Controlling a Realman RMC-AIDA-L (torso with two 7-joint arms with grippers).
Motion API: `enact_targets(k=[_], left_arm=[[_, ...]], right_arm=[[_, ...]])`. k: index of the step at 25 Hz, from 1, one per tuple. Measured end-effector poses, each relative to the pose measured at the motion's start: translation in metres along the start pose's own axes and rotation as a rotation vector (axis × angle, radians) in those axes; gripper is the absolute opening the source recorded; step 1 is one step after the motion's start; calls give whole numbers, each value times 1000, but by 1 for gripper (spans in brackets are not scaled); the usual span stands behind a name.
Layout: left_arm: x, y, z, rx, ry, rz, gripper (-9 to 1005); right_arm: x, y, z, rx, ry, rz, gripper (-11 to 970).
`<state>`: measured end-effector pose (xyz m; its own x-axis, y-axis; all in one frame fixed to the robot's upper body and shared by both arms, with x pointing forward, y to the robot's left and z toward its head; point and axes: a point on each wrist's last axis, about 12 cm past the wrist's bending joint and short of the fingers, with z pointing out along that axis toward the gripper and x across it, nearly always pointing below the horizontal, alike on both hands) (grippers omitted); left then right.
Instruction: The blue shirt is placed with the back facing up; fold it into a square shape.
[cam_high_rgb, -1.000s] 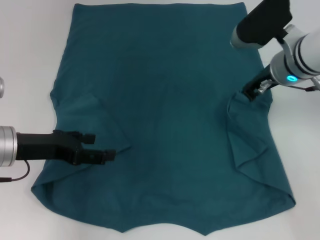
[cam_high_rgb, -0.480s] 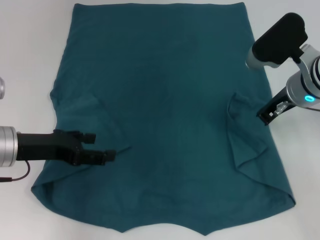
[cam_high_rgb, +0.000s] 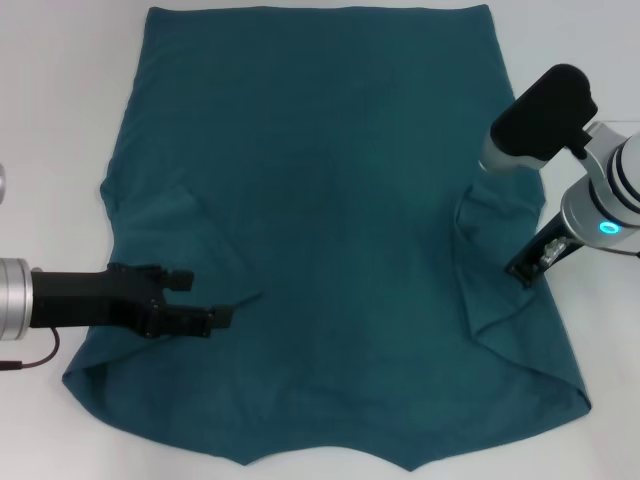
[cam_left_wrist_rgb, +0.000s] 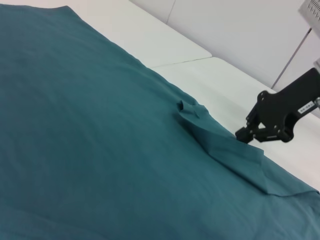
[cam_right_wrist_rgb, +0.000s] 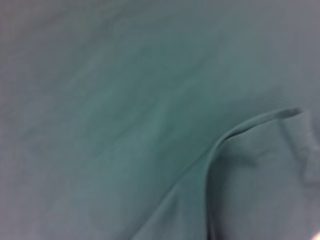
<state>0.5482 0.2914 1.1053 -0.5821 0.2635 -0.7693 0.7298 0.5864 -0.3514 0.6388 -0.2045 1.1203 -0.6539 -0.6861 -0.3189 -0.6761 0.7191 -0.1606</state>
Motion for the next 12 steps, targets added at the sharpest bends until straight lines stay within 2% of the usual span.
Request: enact_targets(k=[6, 12], left_arm=[[0, 0, -2, 1, -3, 1, 947], [0, 2, -3, -10, -4, 4, 947]], right_arm=[[-5, 16, -2, -124, -16, 3, 34], [-15, 25, -5, -203, -78, -8, 35]])
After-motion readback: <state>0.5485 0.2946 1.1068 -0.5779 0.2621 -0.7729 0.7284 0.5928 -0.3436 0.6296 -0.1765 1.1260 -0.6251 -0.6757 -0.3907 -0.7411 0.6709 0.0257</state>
